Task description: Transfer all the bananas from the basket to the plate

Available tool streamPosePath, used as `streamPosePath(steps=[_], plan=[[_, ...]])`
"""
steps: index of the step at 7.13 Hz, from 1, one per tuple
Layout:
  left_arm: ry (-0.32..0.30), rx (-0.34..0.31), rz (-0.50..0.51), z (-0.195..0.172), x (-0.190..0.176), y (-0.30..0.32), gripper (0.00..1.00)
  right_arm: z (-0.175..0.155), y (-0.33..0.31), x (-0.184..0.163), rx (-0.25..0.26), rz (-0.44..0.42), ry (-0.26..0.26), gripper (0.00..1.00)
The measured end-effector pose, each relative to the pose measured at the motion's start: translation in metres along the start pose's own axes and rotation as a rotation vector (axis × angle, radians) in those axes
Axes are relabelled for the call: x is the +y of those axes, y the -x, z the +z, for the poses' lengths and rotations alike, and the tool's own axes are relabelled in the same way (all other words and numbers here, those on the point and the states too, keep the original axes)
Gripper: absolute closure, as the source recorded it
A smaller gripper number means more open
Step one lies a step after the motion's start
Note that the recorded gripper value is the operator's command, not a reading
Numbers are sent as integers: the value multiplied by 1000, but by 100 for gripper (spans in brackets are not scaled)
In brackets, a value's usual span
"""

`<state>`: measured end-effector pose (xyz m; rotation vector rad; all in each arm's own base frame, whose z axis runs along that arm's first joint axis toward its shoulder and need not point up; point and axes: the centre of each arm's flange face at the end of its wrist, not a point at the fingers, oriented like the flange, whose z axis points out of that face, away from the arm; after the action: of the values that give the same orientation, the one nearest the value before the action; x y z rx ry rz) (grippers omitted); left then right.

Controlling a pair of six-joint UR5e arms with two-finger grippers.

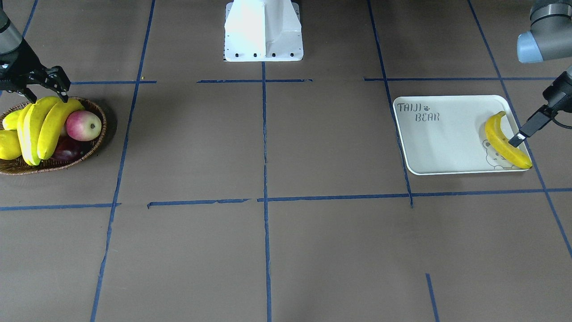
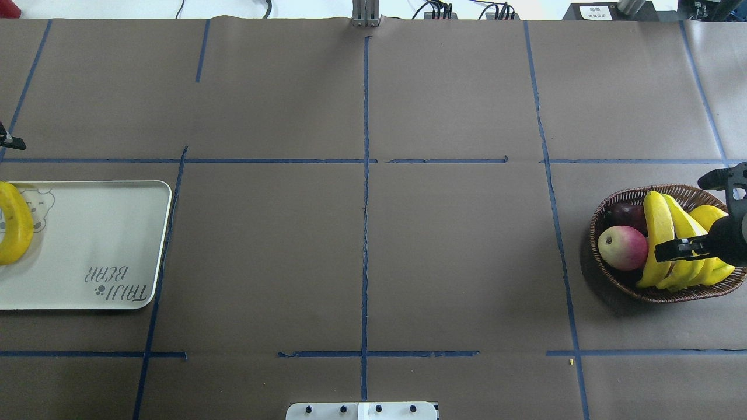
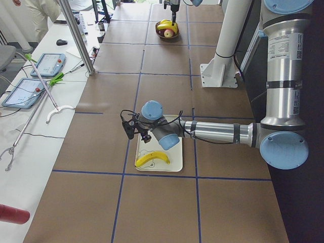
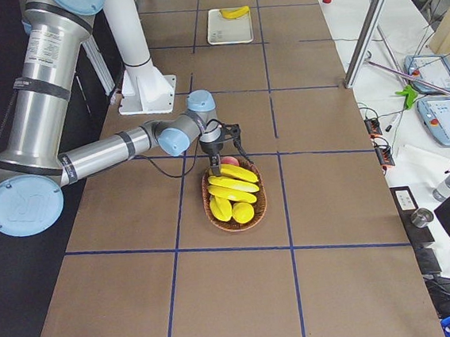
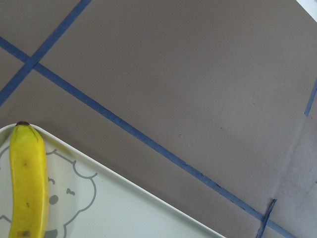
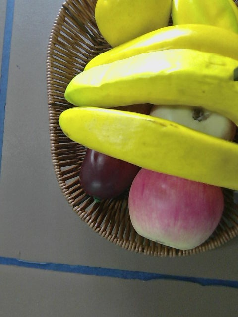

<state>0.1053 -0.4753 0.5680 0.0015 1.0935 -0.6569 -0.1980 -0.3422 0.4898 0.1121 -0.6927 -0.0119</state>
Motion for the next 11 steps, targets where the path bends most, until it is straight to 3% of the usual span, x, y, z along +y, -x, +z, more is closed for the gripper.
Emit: streamPosePath(steps=[4, 9, 11], plan=[[9, -12, 0, 5, 4, 5, 0, 7, 33, -7, 134, -22, 15, 30], [11, -19, -3, 8, 3, 8, 0, 29, 48, -6, 191, -62, 13, 32], [11, -19, -3, 9, 3, 8, 0, 36, 41, -5, 224, -68, 7, 40]])
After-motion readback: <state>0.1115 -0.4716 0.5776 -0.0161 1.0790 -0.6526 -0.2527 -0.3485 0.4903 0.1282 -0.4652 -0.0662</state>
